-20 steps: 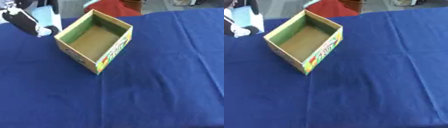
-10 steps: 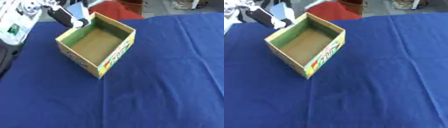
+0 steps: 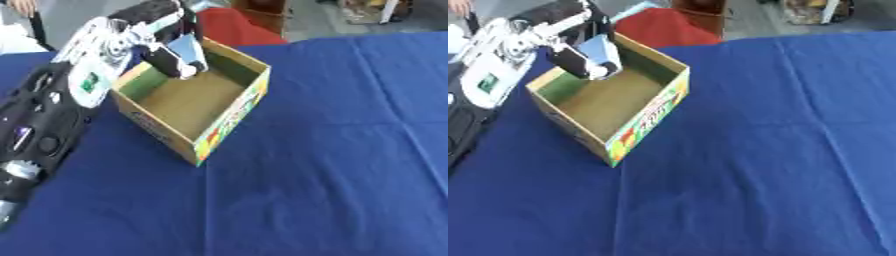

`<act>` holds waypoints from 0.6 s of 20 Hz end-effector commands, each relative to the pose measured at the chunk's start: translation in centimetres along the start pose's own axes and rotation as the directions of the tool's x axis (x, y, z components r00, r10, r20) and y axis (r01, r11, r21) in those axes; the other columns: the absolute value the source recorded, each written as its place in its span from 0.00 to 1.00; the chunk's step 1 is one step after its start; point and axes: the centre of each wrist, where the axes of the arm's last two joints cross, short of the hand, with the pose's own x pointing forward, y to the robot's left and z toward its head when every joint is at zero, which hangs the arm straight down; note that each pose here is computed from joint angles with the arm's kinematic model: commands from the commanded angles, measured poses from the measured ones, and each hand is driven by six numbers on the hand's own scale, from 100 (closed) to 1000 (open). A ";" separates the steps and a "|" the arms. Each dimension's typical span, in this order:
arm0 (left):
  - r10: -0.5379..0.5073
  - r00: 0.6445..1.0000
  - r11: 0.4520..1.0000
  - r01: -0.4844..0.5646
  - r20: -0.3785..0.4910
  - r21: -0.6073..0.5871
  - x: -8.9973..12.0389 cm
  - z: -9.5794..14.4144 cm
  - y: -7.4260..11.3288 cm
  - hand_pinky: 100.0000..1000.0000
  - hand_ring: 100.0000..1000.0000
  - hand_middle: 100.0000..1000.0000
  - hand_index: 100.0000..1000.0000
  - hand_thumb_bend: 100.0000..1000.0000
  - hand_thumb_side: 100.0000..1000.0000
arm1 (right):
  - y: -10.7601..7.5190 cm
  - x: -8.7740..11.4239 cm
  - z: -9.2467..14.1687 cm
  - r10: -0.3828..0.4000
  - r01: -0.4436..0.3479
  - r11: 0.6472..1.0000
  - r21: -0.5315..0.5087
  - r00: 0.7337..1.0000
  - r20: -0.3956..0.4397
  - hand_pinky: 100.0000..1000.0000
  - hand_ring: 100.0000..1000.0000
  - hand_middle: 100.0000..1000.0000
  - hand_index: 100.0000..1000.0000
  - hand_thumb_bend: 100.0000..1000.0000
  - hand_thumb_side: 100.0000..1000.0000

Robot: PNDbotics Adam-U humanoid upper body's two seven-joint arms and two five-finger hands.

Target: Pick up objects on the table and place them in the box.

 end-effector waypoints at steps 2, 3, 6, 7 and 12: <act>-0.019 1.000 1.000 0.019 -0.007 -0.008 -0.5 -0.2 -0.3 0.22 0.34 0.32 0.63 0.00 0.06 | -0.2 0.7 -0.6 -0.013 0.013 1.000 -0.011 0.999 0.034 0.64 0.67 0.83 0.76 0.00 1.00; -0.017 1.000 1.000 0.017 -0.008 -0.018 -0.5 -0.2 -0.6 0.24 0.35 0.33 0.65 0.00 0.06 | -0.3 0.7 -0.6 -0.013 0.013 1.000 -0.012 0.999 0.033 0.64 0.67 0.83 0.76 0.00 1.00; -0.016 1.000 0.999 0.015 -0.001 -0.051 -0.6 -0.3 -1.3 0.30 0.40 0.38 0.67 0.00 0.08 | -0.3 0.6 -0.6 -0.013 0.013 1.000 -0.014 0.999 0.031 0.64 0.67 0.83 0.76 0.00 1.00; -0.018 1.000 0.998 0.018 0.006 -0.063 -0.6 -0.4 -1.4 0.38 0.46 0.46 0.71 0.03 0.11 | -0.3 0.6 -0.6 -0.013 0.013 1.000 -0.015 0.999 0.030 0.64 0.67 0.83 0.76 0.00 1.00; -0.067 0.997 0.992 0.071 0.044 -0.101 -0.6 -0.2 -1.5 0.59 0.69 0.69 0.83 0.30 0.19 | -0.3 0.6 -0.5 -0.012 0.012 1.000 -0.017 1.000 0.026 0.64 0.67 0.83 0.76 0.00 1.00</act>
